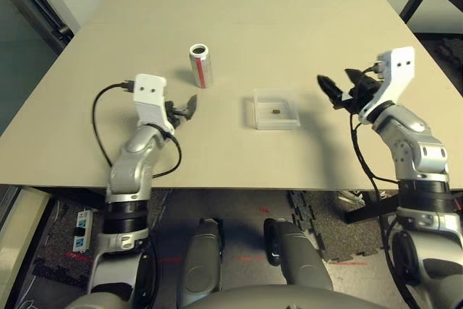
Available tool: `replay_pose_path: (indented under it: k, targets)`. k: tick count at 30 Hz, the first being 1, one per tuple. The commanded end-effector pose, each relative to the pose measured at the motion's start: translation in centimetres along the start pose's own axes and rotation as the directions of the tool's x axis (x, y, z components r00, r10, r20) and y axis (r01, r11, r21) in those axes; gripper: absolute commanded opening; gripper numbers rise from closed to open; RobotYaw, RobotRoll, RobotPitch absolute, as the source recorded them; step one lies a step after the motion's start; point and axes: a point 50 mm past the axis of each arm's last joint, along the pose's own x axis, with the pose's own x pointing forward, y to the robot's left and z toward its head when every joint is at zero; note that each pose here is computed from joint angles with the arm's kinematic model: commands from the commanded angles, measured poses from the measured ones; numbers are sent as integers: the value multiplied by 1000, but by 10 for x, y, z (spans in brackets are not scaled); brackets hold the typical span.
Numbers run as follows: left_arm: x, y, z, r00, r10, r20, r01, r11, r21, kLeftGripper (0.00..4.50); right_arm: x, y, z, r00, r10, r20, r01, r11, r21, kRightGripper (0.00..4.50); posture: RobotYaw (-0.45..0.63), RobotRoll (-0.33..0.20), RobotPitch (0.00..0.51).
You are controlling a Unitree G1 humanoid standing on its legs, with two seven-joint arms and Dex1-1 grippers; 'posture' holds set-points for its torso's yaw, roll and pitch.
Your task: Pour the medicine from the bottle into the box.
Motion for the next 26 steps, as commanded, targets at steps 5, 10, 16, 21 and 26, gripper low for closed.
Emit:
replay_pose_path:
  k: [5, 10, 16, 21, 26]
  targets:
    - [19, 56, 20, 985, 134, 104, -137, 990, 19, 4464, -3, -48, -3, 956, -291, 34, 289, 956, 56, 4500, 105, 0, 238]
    - [33, 86, 28, 971, 204, 127, -210, 977, 36, 4464, -2, -64, -6, 935, -353, 30, 351, 935, 48, 4500, 83, 0, 250]
    - [39, 104, 24, 954, 278, 110, -283, 959, 34, 4464, -3, -72, -11, 918, -396, 26, 394, 918, 49, 4500, 68, 0, 249]
    - [39, 108, 13, 936, 340, 85, -342, 940, -2, 4464, -13, -81, -23, 905, -426, 10, 426, 904, 33, 4500, 49, 0, 240]
    - [39, 106, 5, 935, 347, 72, -347, 938, -10, 4464, -23, -87, -26, 898, -439, 6, 439, 898, 17, 4500, 28, 0, 236]
